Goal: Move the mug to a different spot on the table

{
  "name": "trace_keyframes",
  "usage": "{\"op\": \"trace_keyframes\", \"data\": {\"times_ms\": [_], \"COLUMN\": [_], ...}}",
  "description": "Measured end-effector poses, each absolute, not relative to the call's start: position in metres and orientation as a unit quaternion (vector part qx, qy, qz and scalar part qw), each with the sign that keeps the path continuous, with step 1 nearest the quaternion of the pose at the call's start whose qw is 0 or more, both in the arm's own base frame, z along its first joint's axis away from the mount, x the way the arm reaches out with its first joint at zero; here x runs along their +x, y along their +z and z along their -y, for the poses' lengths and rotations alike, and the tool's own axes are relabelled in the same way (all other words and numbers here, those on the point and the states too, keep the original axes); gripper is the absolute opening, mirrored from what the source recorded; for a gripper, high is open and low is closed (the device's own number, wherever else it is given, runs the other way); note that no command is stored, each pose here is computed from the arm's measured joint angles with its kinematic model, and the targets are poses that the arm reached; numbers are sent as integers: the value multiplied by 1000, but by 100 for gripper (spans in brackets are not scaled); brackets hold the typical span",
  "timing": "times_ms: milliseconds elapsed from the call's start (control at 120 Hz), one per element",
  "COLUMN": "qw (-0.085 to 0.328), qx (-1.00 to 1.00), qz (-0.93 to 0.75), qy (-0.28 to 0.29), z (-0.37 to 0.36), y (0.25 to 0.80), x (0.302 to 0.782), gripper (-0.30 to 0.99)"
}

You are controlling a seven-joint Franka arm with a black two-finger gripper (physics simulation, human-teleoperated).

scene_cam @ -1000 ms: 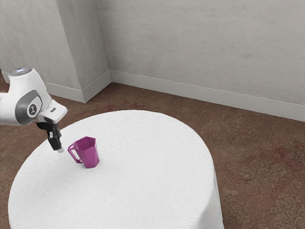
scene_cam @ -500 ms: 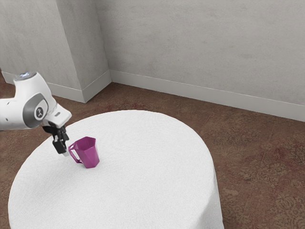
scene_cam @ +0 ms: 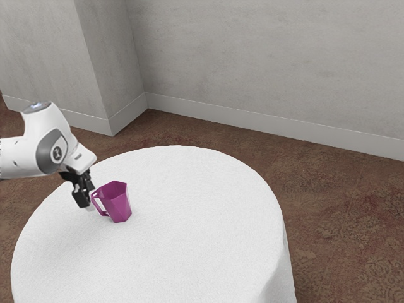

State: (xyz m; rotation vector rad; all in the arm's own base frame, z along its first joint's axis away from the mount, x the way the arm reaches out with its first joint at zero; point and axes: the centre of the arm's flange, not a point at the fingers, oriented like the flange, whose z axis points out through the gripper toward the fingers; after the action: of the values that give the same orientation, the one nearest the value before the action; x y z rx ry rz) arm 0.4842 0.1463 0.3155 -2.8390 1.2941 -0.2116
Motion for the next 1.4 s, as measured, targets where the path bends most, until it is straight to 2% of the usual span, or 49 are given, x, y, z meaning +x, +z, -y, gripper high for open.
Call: {"op": "trace_keyframes", "data": {"times_ms": [967,1400], "qw": [10,14], "qx": [-904,-904], "qz": [-420,-420], "qy": [-75,-82], "z": [-144,-142], "y": [294,297], "x": [493,496], "gripper": [60,33]}}
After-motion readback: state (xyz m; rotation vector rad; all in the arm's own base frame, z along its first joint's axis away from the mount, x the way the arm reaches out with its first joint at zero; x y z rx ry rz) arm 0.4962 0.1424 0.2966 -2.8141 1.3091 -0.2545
